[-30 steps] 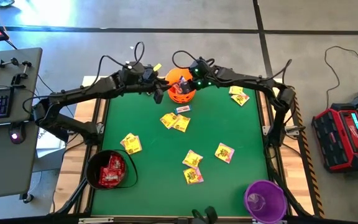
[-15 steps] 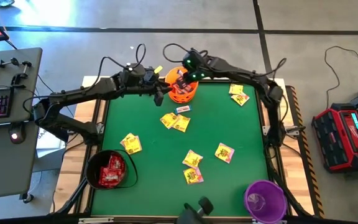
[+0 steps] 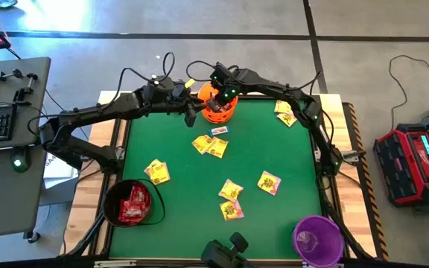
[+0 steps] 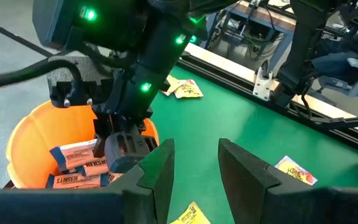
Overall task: Sort candy by brand, put in halloween buckets
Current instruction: Put the white chocolate into the orange bucket
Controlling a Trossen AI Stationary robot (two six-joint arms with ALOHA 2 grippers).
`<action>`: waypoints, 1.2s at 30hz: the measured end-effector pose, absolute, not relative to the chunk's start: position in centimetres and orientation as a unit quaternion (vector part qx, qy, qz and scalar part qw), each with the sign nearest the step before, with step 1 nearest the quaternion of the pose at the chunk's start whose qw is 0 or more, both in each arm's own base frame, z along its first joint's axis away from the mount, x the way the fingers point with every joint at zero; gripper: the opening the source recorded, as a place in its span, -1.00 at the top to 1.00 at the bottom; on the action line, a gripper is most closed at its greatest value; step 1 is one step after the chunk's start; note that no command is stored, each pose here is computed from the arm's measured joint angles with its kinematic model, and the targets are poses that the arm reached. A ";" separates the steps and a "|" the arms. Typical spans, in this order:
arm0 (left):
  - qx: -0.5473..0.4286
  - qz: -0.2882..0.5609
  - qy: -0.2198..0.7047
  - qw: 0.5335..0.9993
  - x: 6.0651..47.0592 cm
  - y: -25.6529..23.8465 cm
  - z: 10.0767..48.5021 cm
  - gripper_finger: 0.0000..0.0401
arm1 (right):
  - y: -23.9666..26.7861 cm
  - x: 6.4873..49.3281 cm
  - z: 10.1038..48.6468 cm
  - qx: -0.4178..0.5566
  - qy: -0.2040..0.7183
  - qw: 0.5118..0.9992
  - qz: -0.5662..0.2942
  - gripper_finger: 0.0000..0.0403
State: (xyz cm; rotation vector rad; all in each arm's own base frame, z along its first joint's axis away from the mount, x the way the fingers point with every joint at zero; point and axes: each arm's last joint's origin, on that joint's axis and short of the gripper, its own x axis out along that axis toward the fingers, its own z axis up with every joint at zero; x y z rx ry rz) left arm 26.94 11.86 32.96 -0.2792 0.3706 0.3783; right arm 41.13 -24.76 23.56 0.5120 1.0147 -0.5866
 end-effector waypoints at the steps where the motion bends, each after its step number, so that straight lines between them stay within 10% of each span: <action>1: -0.137 0.186 0.182 0.956 26.9 11.9 33.0 0.43 | -24.8 41.1 23.6 0.238 0.473 0.803 -0.275 0.88; 17: -0.131 0.185 0.187 0.956 26.9 11.8 32.9 0.44 | -23.3 41.6 24.6 0.186 0.477 0.811 -0.284 0.29; 28: -0.107 0.180 0.204 0.956 26.8 11.8 32.7 0.63 | -21.0 40.1 30.2 0.162 0.435 0.831 -0.305 0.95; 36: -0.099 0.178 0.217 0.955 26.7 11.8 32.5 0.69 | -20.4 39.7 32.0 0.148 0.404 0.840 -0.331 0.98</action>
